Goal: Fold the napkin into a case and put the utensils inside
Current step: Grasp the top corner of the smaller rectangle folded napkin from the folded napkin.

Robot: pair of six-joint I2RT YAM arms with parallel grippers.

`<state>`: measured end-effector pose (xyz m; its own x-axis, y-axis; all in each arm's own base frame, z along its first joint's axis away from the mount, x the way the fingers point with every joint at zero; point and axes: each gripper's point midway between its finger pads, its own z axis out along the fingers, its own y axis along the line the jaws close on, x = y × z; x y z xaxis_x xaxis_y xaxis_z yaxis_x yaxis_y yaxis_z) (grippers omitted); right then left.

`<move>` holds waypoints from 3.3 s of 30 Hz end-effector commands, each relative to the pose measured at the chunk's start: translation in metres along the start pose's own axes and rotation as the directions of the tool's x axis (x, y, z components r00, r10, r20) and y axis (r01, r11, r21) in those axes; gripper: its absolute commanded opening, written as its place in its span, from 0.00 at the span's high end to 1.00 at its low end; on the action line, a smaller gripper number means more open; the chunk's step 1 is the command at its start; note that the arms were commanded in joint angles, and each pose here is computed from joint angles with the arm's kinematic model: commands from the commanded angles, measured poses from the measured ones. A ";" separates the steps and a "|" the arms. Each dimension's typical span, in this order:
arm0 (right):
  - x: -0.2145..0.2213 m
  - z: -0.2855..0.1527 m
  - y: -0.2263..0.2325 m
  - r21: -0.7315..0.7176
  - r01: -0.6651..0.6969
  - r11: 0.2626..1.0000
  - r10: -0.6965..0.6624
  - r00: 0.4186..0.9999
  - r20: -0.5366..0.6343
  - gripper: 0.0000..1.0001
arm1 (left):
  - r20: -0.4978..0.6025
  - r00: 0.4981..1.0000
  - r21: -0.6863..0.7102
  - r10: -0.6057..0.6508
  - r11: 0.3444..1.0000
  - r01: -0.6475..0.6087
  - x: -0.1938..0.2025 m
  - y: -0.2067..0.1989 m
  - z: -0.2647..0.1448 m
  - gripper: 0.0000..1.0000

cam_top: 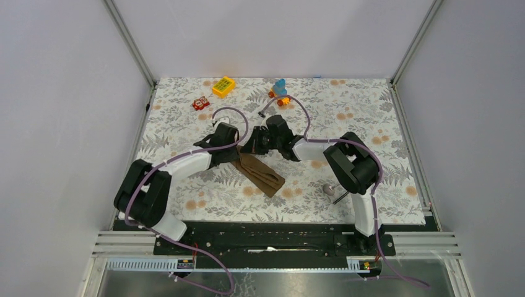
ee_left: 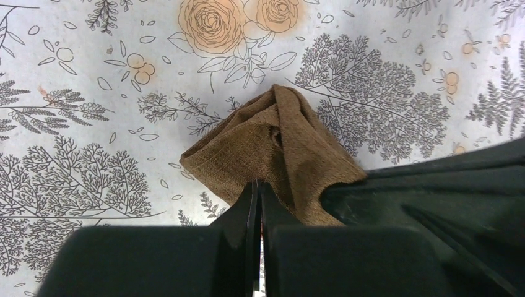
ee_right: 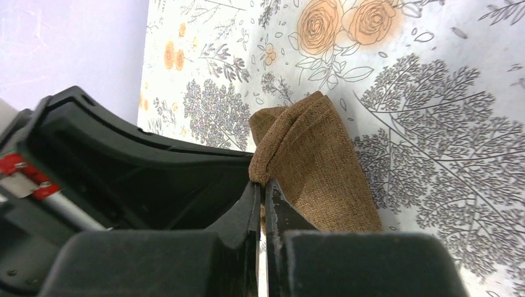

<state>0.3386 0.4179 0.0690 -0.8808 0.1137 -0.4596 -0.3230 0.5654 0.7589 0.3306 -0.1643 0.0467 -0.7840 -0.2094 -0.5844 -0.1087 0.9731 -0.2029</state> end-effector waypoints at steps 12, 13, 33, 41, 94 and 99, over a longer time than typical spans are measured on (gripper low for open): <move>0.034 0.029 -0.013 0.038 -0.056 0.998 0.057 0.998 -0.016 1.00 | 0.117 0.988 0.204 -0.099 0.976 0.074 -0.026 -0.017 -0.016 1.00; 0.034 0.030 -0.014 0.040 -0.057 0.998 0.057 0.998 -0.015 1.00 | 0.118 0.988 0.207 -0.099 0.976 0.073 -0.026 -0.017 -0.017 1.00; 0.016 -0.010 0.027 -0.202 -0.032 0.979 0.017 0.997 -0.077 0.64 | 0.121 0.982 0.182 -0.148 0.975 0.125 -0.021 0.005 -0.016 1.00; 0.014 -0.004 0.021 -0.204 -0.013 0.979 -0.005 0.996 -0.086 0.64 | 0.100 0.984 0.206 -0.144 0.971 0.122 -0.016 0.002 -0.018 1.00; 0.022 0.042 -0.016 -0.149 -0.141 0.979 0.124 0.986 -0.115 0.97 | -0.042 0.977 0.162 -0.208 0.964 0.212 -0.007 -0.006 0.023 1.00; 0.027 0.054 -0.005 -0.153 -0.166 0.974 0.154 0.984 -0.084 0.96 | -0.049 0.977 0.170 -0.209 0.962 0.214 0.002 -0.014 0.023 1.00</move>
<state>0.3405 0.4455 0.0213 -0.9562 0.0933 -0.2775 -0.2169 0.4108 0.8855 0.3400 -0.1614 0.0227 -0.7785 -0.3896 -0.4921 -0.1983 0.8966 -0.3961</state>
